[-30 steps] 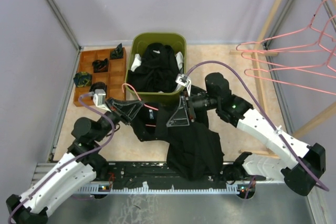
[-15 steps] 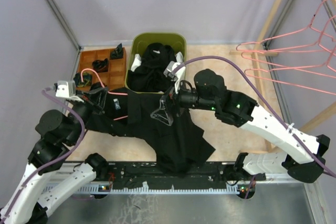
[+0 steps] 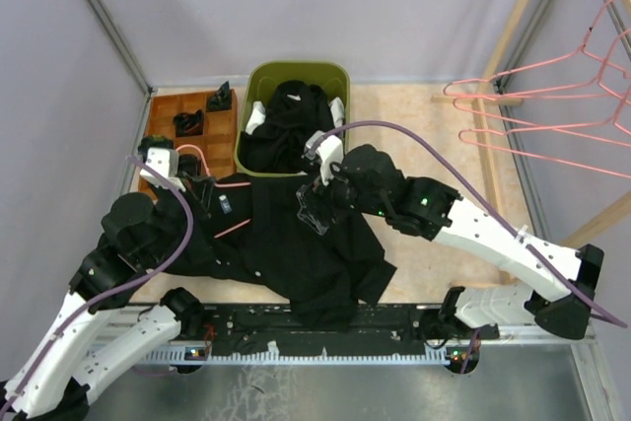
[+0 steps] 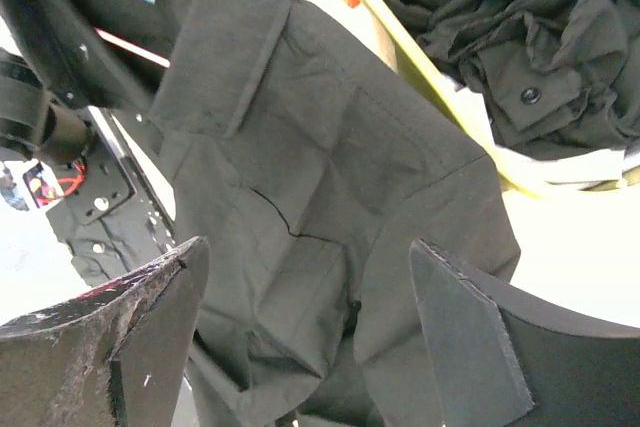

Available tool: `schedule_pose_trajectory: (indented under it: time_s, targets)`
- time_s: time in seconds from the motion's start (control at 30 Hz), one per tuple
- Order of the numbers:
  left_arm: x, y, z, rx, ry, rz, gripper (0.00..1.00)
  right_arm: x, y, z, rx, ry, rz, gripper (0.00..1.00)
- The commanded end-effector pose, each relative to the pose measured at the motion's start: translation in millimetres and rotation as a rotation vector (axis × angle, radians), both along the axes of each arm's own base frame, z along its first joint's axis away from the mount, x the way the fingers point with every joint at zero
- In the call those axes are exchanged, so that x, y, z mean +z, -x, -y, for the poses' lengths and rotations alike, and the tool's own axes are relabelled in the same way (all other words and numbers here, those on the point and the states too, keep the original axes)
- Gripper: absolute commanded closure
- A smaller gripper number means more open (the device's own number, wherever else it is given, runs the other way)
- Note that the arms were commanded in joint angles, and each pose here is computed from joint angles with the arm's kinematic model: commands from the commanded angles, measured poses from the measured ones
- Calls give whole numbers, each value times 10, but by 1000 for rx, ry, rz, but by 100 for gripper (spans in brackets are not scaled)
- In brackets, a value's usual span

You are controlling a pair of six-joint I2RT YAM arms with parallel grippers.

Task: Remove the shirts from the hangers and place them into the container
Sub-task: Remove the shirt from the hanger.

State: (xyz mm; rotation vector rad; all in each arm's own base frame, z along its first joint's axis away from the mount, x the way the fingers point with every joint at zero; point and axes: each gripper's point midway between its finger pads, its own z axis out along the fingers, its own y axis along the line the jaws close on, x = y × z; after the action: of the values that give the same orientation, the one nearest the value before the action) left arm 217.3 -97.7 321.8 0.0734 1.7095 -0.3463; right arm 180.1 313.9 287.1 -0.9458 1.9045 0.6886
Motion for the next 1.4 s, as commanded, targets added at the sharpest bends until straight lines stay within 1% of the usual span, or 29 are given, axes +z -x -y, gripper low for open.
schedule_pose_trajectory:
  time_s: [0.0,0.07,0.1,0.17,0.23,0.3,0.33,0.4,0.47,0.57,0.67,0.77,0.9,0.97,1.07,1.1,1.17,1.23,1.3,1.33,1.37]
  targets:
    - [141,35,108,-73,29,66,100,-101,-40,-87,-13,-11,-4,20]
    - [176,77,174,-124,34,97,100,-155,-73,-134,-3,-4,-13,28]
    - [196,109,205,-151,40,111,100,-178,-143,-131,-17,-3,-16,28]
    - [227,161,262,-197,46,131,100,-265,-273,-106,-34,-11,-53,22]
    - [263,212,308,-238,49,150,100,-289,-320,-83,-2,-44,-106,19]
    - [285,253,340,-269,48,159,100,-288,-284,-84,54,-53,-96,18]
    - [294,275,361,-287,47,163,100,-293,-236,-96,97,-59,-81,17]
    - [294,297,389,-308,47,164,100,-309,-194,-95,138,-60,-57,22]
    - [293,306,398,-314,47,163,100,-311,-233,-38,119,-49,-52,25]
    - [274,313,398,-316,46,155,100,-289,-375,93,31,-27,-12,27]
    - [270,311,396,-315,45,155,100,-214,-422,187,-10,-18,28,27]
    - [282,317,393,-316,46,158,100,-226,-351,193,35,-15,38,20]
    - [283,316,415,-328,40,162,100,-377,-372,230,44,36,45,3]
    - [254,295,415,-322,29,152,100,-397,-412,247,29,51,54,1]
    - [187,279,454,-339,1,121,100,-440,-368,207,80,54,42,1]
    - [184,282,473,-349,-2,119,100,-473,-311,173,124,48,24,6]
    - [198,285,493,-359,1,121,100,-560,-292,169,148,65,-11,18]
    - [207,273,475,-345,3,122,100,-635,-280,203,151,84,-59,37]
    - [193,259,442,-325,3,114,100,-688,-264,226,145,85,-82,51]
    - [195,257,429,-318,3,115,100,-710,-272,250,131,85,-83,55]
    - [202,257,416,-312,5,119,100,-712,-287,283,111,84,-76,55]
